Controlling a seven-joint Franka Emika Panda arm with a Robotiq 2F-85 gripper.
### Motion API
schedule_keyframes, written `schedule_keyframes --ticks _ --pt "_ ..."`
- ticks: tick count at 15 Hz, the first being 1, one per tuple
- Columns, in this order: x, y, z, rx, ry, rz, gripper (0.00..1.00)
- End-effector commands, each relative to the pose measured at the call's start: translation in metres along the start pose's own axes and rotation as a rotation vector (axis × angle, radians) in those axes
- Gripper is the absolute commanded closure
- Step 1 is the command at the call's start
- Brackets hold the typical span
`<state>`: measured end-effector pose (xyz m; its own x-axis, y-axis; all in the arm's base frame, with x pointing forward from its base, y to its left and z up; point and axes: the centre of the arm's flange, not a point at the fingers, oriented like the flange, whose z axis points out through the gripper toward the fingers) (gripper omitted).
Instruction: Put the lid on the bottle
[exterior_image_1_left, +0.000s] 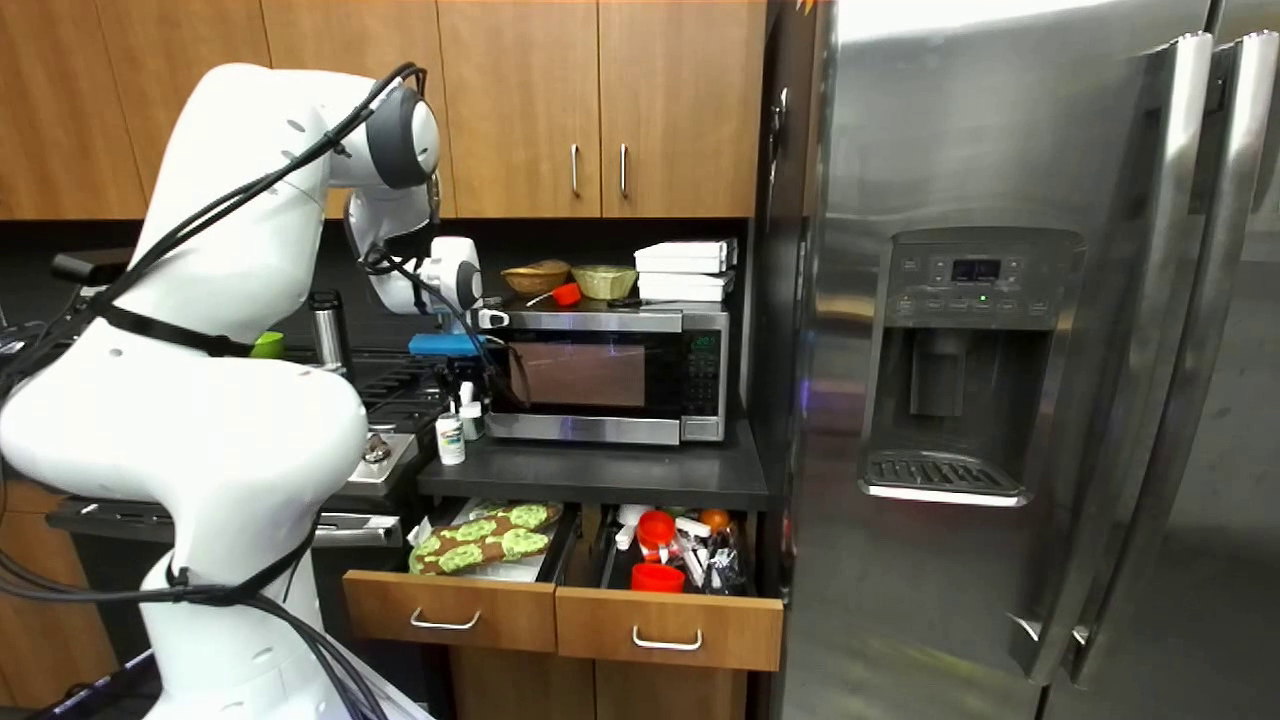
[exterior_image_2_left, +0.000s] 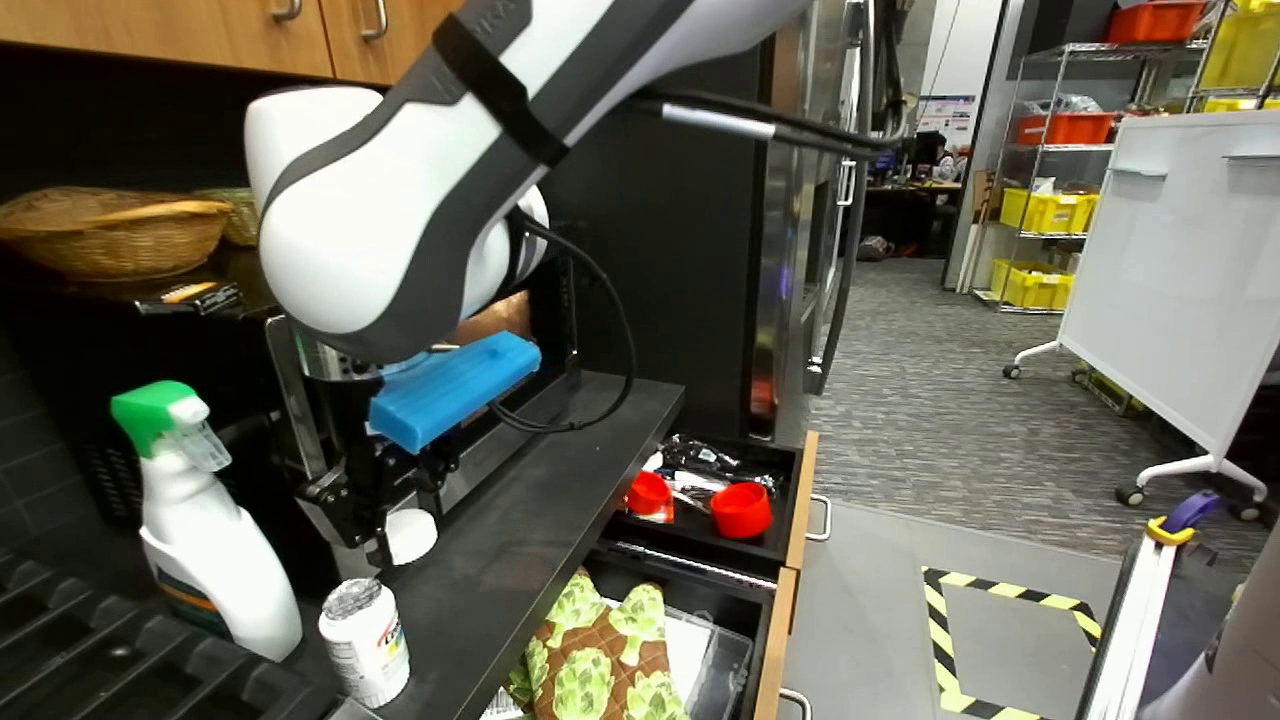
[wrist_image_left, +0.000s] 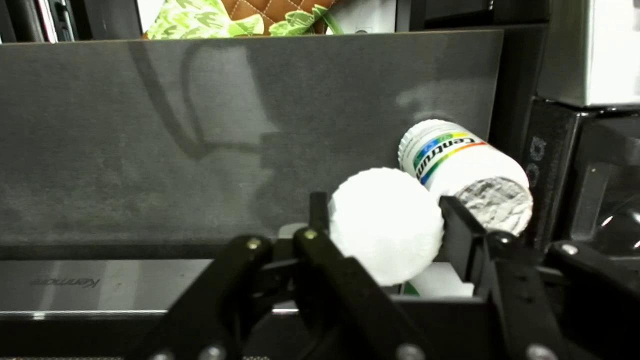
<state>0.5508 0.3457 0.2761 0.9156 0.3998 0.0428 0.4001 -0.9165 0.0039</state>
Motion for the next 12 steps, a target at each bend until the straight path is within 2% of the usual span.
schedule_keyframes --ticks 1,12 --pt "-0.003 -0.01 -0.013 -0.009 -0.003 -0.024 0.69" --pt "-0.004 -0.035 -0.014 0.019 -0.028 -0.06 0.69"
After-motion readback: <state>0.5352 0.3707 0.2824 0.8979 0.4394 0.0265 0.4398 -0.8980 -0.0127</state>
